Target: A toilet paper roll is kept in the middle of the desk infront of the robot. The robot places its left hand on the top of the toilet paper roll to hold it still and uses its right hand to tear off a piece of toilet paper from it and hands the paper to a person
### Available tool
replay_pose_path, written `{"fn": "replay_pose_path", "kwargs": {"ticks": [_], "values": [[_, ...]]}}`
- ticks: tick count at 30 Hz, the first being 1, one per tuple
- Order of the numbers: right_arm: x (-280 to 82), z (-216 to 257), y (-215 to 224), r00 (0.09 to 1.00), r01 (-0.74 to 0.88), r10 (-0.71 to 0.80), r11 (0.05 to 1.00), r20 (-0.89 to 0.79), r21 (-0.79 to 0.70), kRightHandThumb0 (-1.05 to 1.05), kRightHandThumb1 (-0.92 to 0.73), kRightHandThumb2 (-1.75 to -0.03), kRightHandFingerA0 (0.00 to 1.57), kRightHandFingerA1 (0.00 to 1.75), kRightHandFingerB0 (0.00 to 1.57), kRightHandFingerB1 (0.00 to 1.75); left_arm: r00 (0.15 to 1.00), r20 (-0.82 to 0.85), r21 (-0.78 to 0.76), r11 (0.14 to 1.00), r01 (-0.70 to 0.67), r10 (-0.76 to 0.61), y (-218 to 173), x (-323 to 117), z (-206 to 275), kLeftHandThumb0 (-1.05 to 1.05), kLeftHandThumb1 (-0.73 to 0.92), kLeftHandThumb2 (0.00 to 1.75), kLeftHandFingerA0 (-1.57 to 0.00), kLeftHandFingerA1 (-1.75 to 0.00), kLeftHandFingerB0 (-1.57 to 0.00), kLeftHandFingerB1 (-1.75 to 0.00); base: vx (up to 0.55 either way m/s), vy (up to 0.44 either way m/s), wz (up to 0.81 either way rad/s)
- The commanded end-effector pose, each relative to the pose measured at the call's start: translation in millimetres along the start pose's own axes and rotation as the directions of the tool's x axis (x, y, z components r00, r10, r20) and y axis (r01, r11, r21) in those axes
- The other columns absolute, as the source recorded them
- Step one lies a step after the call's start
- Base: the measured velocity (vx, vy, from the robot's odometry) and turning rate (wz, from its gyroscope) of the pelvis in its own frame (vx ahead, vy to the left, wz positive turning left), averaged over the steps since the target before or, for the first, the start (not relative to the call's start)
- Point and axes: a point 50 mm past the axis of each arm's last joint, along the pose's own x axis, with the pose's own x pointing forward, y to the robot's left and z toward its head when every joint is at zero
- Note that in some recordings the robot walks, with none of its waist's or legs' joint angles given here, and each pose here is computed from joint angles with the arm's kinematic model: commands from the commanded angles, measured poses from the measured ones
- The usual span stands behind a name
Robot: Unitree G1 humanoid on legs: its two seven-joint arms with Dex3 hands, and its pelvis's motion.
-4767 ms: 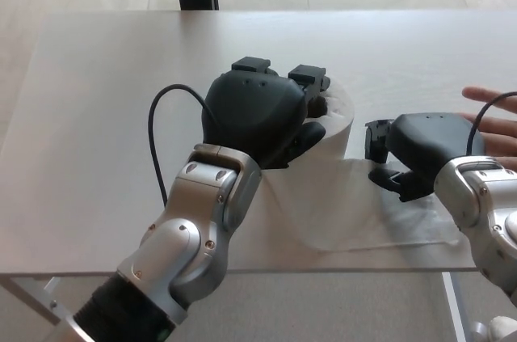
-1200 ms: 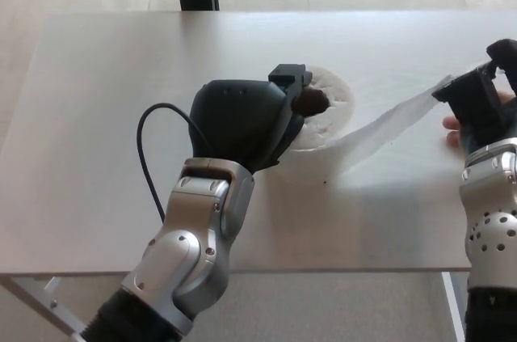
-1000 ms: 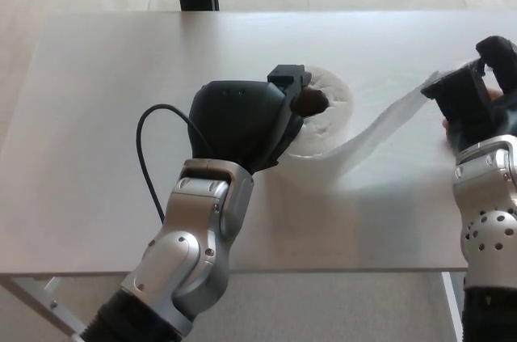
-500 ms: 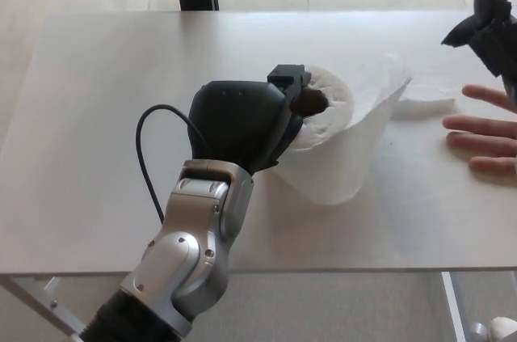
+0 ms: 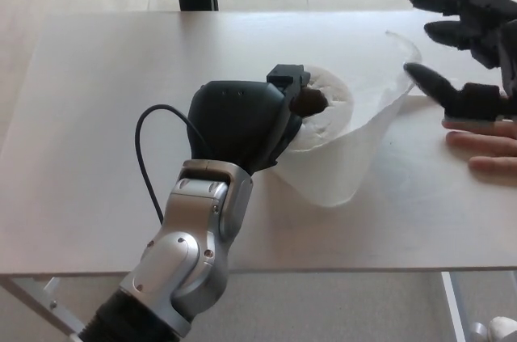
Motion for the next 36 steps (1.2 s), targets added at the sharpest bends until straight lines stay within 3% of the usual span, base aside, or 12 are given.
{"fn": "replay_pose_path", "kwargs": {"ticks": [1, 3, 9, 16, 17, 19, 20, 22, 24, 25, 28, 36], "values": [[-6.8, -30.5, 10.8, 0.859, -0.480, 0.389, 0.383, -0.333, -0.789, -0.40, -0.39, -0.58, 0.00, 0.01, 0.11, 0.33, 0.980, -0.080, 0.053, 0.981, 0.185, -0.180, -31.5, -15.6, -22.9, -0.40, 0.68, 0.73, -0.86, -1.44, -0.50, -0.50, 0.00, 0.000, 0.00], [-3.0, -34.4, 10.4, 0.866, -0.468, 0.365, 0.348, -0.343, -0.812, -0.66, -0.38, -0.67, 0.00, 0.00, 0.09, 0.14, 0.980, -0.080, 0.044, 0.981, 0.188, -0.185, -31.9, -16.0, -22.7, -0.40, 0.70, 0.70, -0.91, -1.48, -0.51, -0.48, 0.00, 0.000, 0.00], [13.0, -42.5, 11.1, 0.920, -0.349, 0.278, 0.257, -0.277, -0.901, -0.74, -0.49, -0.78, 0.00, 0.00, 0.09, 0.25, 0.975, -0.095, 0.026, 0.978, 0.205, -0.202, -32.5, -17.0, -23.4, -0.40, 0.71, 0.68, -0.87, -1.43, -0.52, -0.46, 0.00, 0.000, 0.00], [30.5, -38.8, 18.5, 0.922, -0.312, 0.275, 0.108, -0.273, -0.944, -0.65, -0.40, -0.59, 0.00, 0.00, 0.05, 0.32, 0.978, -0.095, 0.024, 0.981, 0.191, -0.188, -31.5, -15.3, -23.3, -0.39, 0.70, 0.68, -0.95, -1.49, -0.52, -0.48, 0.00, 0.000, 0.00], [31.7, -39.3, 19.9, 0.917, -0.314, 0.286, 0.086, -0.278, -0.946, -0.71, -0.44, -0.78, 0.00, 0.09, 0.03, 0.23, 0.979, -0.091, 0.024, 0.982, 0.186, -0.183, -31.1, -15.0, -22.8, -0.40, 0.69, 0.70, -0.95, -1.51, -0.52, -0.49, 0.00, 0.000, 0.00], [32.4, -39.8, 20.3, 0.914, -0.316, 0.291, 0.071, -0.283, -0.946, -0.66, -0.38, -0.62, 0.00, 0.00, 0.04, 0.29, 0.979, -0.087, 0.028, 0.982, 0.186, -0.183, -31.0, -15.0, -21.7, -0.39, 0.69, 0.71, -0.93, -1.52, -0.52, -0.50, 0.00, 0.000, 0.00], [33.4, -40.0, 21.0, 0.911, -0.317, 0.296, 0.056, -0.288, -0.947, -0.67, -0.38, -0.63, 0.00, 0.00, 0.05, 0.27, 0.979, -0.084, 0.035, 0.982, 0.187, -0.184, -30.8, -14.8, -21.5, -0.40, 0.71, 0.69, -0.85, -1.34, -0.52, -0.46, 0.00, 0.000, 0.00], [39.0, -40.4, 22.2, 0.909, -0.285, 0.315, -0.009, -0.273, -0.958, -0.71, -0.44, -0.80, 0.00, 0.07, 0.06, 0.28, 0.979, -0.085, 0.043, 0.981, 0.189, -0.185, -29.8, -13.4, -21.5, -0.42, 0.70, 0.70, -0.86, -1.44, -0.50, -0.49, 0.00, 0.000, 0.00], [40.6, -39.1, 21.5, 0.911, -0.270, 0.314, -0.035, -0.267, -0.962, -0.68, -0.42, -0.57, 0.00, 0.10, 0.07, 0.34, 0.980, -0.081, 0.048, 0.982, 0.184, -0.180, -29.4, -13.3, -21.4, -0.43, 0.70, 0.71, -0.85, -1.45, -0.51, -0.49, 0.00, 0.000, 0.00], [42.5, -38.5, 21.1, 0.910, -0.257, 0.318, -0.065, -0.264, -0.964, -0.68, -0.41, -0.80, 0.00, 0.11, 0.03, 0.32, 0.980, -0.084, 0.046, 0.982, 0.182, -0.178, -29.7, -13.5, -21.9, -0.42, 0.70, 0.72, -0.87, -1.47, -0.51, -0.49, 0.00, 0.000, 0.00], [45.5, -39.3, 19.5, 0.907, -0.247, 0.323, -0.115, -0.271, -0.962, -0.66, -0.39, -0.80, 0.00, 0.13, 0.03, 0.35, 0.978, -0.094, 0.042, 0.981, 0.190, -0.185, -30.0, -13.5, -23.3, -0.42, 0.70, 0.73, -0.87, -1.45, -0.50, -0.48, 0.00, 0.000, 0.00], [45.7, -48.2, 20.4, 0.897, -0.280, 0.329, -0.091, -0.294, -0.956, -0.58, -0.33, -0.78, 0.00, 0.19, 0.10, 0.44, 0.978, -0.096, 0.043, 0.981, 0.191, -0.186, -31.4, -12.3, -22.6, -0.42, 0.68, 0.74, -0.89, -1.44, -0.50, -0.49, 0.00, 0.000, 0.00]]}}
